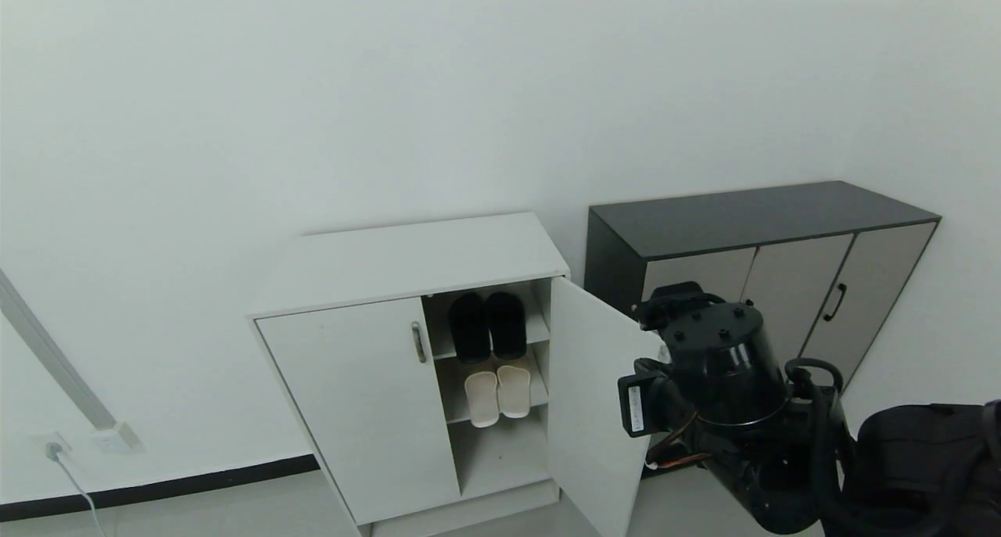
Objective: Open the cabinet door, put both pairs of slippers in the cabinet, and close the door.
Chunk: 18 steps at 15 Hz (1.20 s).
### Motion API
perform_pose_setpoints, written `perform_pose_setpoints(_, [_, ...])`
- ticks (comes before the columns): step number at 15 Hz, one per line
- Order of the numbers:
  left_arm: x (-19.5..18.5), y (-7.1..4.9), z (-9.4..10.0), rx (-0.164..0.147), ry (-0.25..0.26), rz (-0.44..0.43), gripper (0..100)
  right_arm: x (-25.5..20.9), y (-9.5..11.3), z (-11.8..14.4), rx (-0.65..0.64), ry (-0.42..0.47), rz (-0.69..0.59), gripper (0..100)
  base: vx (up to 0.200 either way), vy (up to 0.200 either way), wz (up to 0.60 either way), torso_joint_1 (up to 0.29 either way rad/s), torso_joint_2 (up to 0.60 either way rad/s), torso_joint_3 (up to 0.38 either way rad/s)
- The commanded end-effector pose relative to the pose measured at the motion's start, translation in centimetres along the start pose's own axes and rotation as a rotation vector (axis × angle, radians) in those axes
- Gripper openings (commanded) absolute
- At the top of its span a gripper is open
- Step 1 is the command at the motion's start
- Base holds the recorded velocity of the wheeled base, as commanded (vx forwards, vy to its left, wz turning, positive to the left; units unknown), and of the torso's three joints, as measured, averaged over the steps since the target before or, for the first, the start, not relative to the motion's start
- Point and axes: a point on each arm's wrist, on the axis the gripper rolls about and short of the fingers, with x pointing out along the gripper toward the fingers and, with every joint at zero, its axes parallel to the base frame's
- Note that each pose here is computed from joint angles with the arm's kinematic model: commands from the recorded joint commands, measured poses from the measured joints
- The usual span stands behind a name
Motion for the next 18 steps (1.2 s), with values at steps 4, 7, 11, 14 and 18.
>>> perform_pose_setpoints(4, [0.0,0.0,0.0,0.000,0.000,0.000,0,5.9,-4.6,4.2,0.044,-0.033,-0.034,0,0.000,0.000,0.00,0.000,0.00,0.000])
perform_pose_setpoints(7, [0.0,0.0,0.0,0.000,0.001,0.000,0,9.8,-6.5,6.0,0.078,0.007,-0.043,0,0.000,0.000,0.00,0.000,0.00,0.000])
perform_pose_setpoints(11, [0.0,0.0,-0.1,0.000,0.003,0.000,0,14.1,-7.7,5.4,0.099,0.030,-0.069,0,0.000,0.000,0.00,0.000,0.00,0.000])
perform_pose_setpoints(14, [0.0,0.0,0.0,0.000,0.001,0.000,0,16.8,-8.1,3.9,0.110,0.068,-0.082,0,0.000,0.000,0.00,0.000,0.00,0.000])
perform_pose_setpoints(18, [0.0,0.0,0.0,0.000,0.001,0.000,0,19.1,-8.6,2.7,0.115,0.090,-0.106,0,0.000,0.000,0.00,0.000,0.00,0.000])
